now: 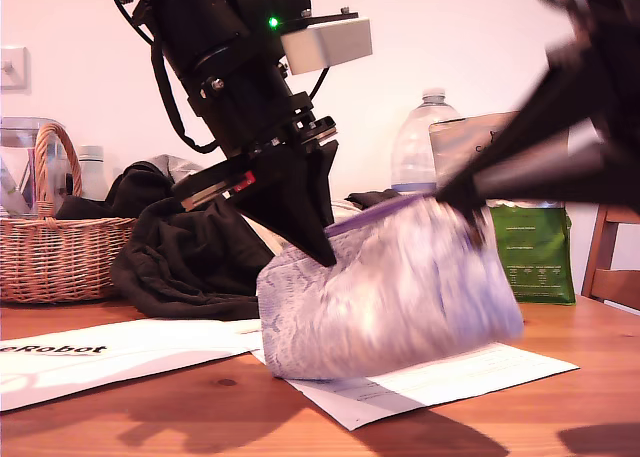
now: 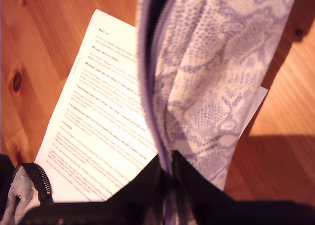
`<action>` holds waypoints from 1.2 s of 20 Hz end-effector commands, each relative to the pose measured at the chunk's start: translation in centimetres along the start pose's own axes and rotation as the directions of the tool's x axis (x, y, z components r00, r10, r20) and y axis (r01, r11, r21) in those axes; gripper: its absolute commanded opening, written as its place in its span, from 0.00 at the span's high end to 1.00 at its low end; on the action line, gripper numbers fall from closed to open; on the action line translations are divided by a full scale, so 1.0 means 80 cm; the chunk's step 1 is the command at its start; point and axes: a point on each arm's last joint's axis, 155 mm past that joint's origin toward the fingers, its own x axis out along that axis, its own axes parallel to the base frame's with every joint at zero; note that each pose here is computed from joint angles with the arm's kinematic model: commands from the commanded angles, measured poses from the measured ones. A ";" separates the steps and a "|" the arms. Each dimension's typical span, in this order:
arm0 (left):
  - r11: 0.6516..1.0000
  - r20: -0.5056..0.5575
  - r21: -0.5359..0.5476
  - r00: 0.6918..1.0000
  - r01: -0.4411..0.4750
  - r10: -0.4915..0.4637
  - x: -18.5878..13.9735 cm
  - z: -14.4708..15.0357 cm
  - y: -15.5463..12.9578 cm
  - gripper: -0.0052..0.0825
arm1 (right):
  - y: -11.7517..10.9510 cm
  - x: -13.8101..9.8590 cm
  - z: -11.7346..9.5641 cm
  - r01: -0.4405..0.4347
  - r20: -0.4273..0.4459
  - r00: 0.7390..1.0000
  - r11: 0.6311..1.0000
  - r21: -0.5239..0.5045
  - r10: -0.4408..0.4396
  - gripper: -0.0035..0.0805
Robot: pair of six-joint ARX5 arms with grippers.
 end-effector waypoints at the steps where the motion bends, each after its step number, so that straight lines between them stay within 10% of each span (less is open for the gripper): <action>1: 1.000 -0.006 0.012 1.000 0.000 0.000 0.009 0.003 0.003 0.97 | 0.030 -0.003 0.021 -0.075 0.049 0.996 0.997 -0.003 0.075 0.97; 11: 0.999 -0.026 0.046 0.999 0.029 -0.028 0.032 0.015 -0.008 0.97 | 0.081 -0.013 0.055 -0.160 0.115 0.979 0.985 -0.068 0.167 0.97; 16: 0.998 -0.016 0.049 0.999 0.030 -0.029 0.031 0.019 -0.009 0.97 | 0.019 -0.007 0.038 0.053 0.080 0.996 0.971 -0.234 -0.035 0.95; 24: 1.000 -0.015 0.024 1.000 -0.011 0.012 0.027 0.017 0.005 0.97 | -0.034 -0.014 0.040 0.249 0.116 0.968 0.867 -0.431 -0.221 0.51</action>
